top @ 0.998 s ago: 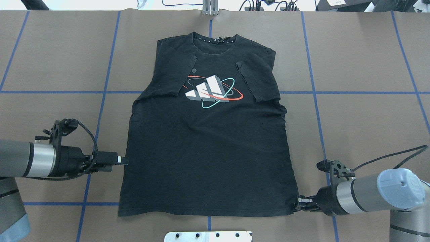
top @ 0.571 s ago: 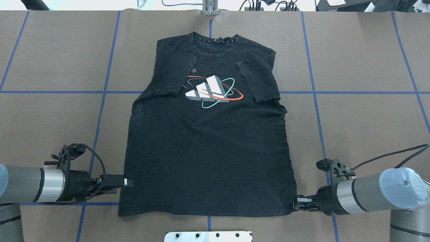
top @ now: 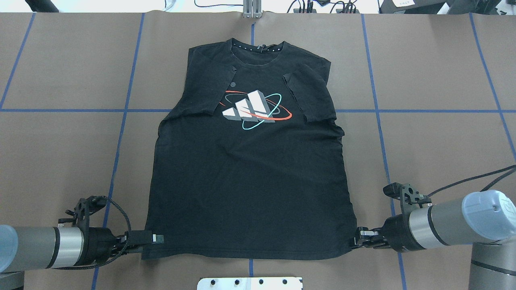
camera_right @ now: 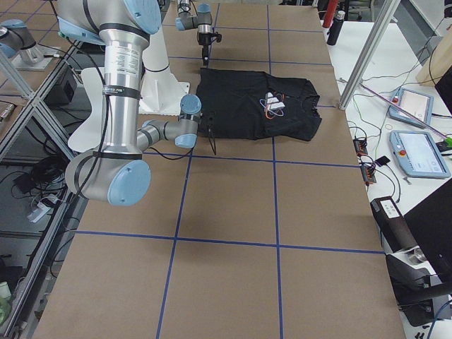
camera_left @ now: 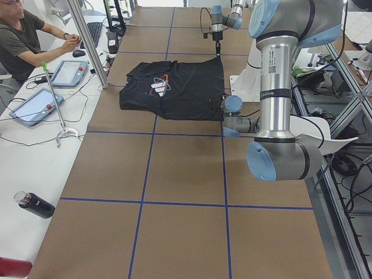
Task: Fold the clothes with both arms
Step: 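Grasp both hem corners nearest the robot with both grippers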
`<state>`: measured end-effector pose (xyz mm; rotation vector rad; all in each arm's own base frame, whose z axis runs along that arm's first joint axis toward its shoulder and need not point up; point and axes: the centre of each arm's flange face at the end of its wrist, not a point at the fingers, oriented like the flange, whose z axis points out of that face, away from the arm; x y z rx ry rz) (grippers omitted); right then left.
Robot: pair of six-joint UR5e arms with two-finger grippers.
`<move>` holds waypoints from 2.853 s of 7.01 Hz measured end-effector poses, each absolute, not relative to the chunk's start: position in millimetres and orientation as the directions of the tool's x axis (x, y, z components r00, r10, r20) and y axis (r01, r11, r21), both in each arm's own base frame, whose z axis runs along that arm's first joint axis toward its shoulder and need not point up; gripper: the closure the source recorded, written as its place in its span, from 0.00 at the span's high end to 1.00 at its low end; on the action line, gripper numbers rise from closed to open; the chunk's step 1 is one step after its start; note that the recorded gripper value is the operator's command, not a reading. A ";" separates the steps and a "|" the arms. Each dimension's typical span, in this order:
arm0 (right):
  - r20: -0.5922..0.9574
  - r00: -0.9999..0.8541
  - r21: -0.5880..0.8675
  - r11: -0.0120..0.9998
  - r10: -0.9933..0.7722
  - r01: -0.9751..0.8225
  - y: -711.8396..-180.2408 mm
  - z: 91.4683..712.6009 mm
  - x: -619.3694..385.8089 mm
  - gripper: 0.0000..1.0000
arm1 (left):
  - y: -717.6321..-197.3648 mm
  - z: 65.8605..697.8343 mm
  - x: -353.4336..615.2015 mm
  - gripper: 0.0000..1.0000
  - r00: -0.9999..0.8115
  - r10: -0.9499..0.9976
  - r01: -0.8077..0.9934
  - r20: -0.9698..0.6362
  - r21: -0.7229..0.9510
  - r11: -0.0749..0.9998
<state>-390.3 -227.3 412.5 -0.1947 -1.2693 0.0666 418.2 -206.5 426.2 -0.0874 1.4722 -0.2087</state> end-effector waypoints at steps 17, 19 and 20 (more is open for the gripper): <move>0.941 0.290 -0.201 0.977 0.173 0.071 -242.9 410.4 -373.7 0.00 | -192.3 437.8 431.2 0.00 0.122 -0.195 0.069 -0.973 -0.188 0.980; 0.941 0.290 -0.202 0.977 0.173 0.071 -243.1 410.5 -373.5 0.00 | -192.6 437.4 429.9 0.00 0.121 -0.195 0.070 -0.973 -0.188 0.980; 0.941 0.290 -0.201 0.977 0.173 0.071 -243.4 410.4 -373.3 0.00 | -192.5 437.5 428.9 0.00 0.122 -0.196 0.068 -0.973 -0.188 0.980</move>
